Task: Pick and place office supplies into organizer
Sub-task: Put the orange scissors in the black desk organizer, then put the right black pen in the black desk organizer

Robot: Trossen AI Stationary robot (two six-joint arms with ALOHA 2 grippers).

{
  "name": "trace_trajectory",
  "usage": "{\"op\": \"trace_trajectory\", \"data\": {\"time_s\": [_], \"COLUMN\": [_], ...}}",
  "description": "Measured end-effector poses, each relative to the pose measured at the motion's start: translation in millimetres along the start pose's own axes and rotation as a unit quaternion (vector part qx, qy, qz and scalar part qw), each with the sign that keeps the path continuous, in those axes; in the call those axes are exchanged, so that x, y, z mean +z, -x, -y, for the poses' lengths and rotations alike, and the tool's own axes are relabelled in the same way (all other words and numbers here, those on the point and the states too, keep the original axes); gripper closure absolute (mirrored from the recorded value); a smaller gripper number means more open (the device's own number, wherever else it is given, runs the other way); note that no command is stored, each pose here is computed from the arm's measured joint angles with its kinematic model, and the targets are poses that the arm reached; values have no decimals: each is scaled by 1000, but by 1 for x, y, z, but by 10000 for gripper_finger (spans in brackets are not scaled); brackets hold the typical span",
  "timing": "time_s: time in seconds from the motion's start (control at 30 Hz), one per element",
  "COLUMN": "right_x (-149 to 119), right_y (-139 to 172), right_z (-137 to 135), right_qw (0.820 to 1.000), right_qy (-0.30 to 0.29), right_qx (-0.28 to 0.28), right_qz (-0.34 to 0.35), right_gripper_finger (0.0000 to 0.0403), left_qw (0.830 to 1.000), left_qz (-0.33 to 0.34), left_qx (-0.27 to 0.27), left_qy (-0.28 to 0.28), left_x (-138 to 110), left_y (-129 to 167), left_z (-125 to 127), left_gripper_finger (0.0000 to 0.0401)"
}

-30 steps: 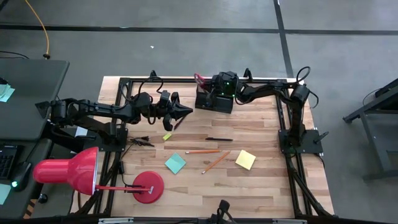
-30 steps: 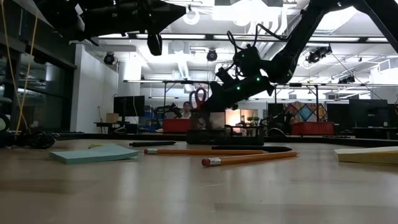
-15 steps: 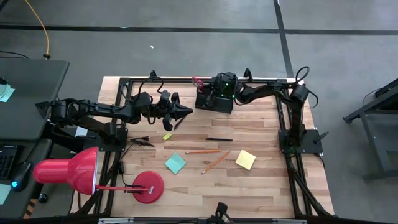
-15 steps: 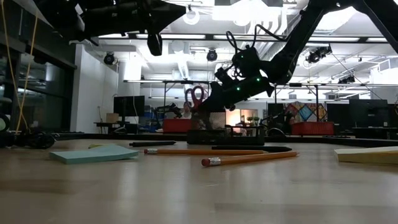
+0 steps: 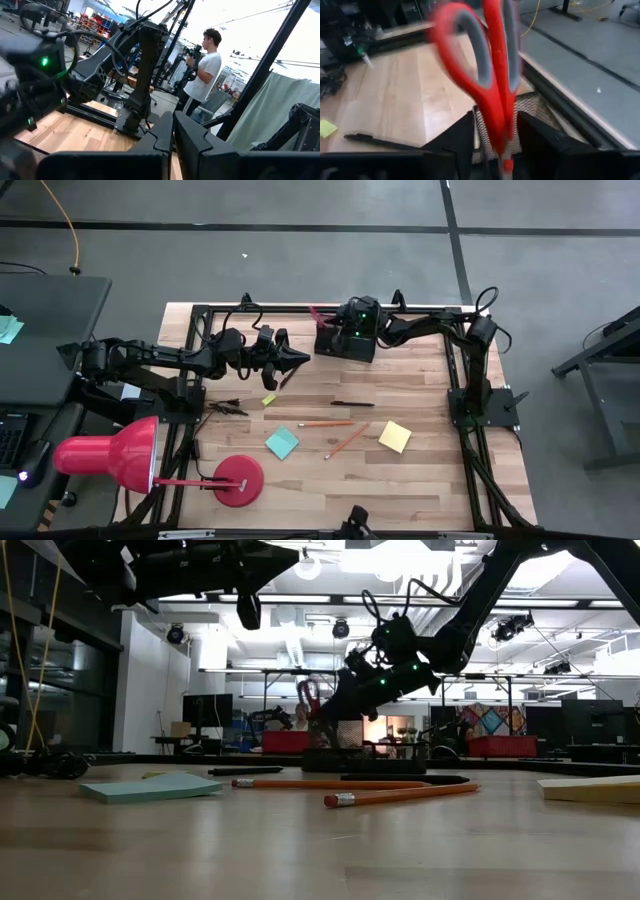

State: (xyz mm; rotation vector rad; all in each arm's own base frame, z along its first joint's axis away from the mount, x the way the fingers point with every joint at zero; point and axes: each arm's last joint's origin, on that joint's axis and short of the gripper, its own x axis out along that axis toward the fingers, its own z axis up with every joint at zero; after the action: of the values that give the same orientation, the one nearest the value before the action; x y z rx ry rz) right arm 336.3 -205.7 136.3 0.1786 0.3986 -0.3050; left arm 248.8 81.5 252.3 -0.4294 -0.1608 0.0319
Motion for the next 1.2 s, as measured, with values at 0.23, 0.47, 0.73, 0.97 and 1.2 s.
{"op": "trace_trajectory", "data": {"time_s": [0.23, 0.47, 0.73, 0.97, 1.2], "right_x": [-1, 2, 8, 18, 24], "right_y": [0, 0, 4, 10, 15], "right_z": [0, -5, -15, -16, -20], "right_qw": [1000, 1000, 1000, 999, 999], "right_qy": [-4, -6, -1, 15, 24], "right_qx": [-11, -13, -8, -30, -27], "right_qz": [-2, 3, 9, 23, 20], "right_gripper_finger": [179, 158, 159, 159, 159], "left_qw": [1000, 1000, 1000, 1000, 1000], "left_qz": [0, -1, -1, -1, -6], "left_qx": [0, -1, -1, -3, -12], "left_qy": [-1, -1, -1, -1, 0], "left_x": [0, 0, 0, 0, 0], "left_y": [0, 0, 0, 0, 0], "left_z": [0, 0, 0, 0, 1], "left_gripper_finger": [394, 394, 394, 394, 394]}}
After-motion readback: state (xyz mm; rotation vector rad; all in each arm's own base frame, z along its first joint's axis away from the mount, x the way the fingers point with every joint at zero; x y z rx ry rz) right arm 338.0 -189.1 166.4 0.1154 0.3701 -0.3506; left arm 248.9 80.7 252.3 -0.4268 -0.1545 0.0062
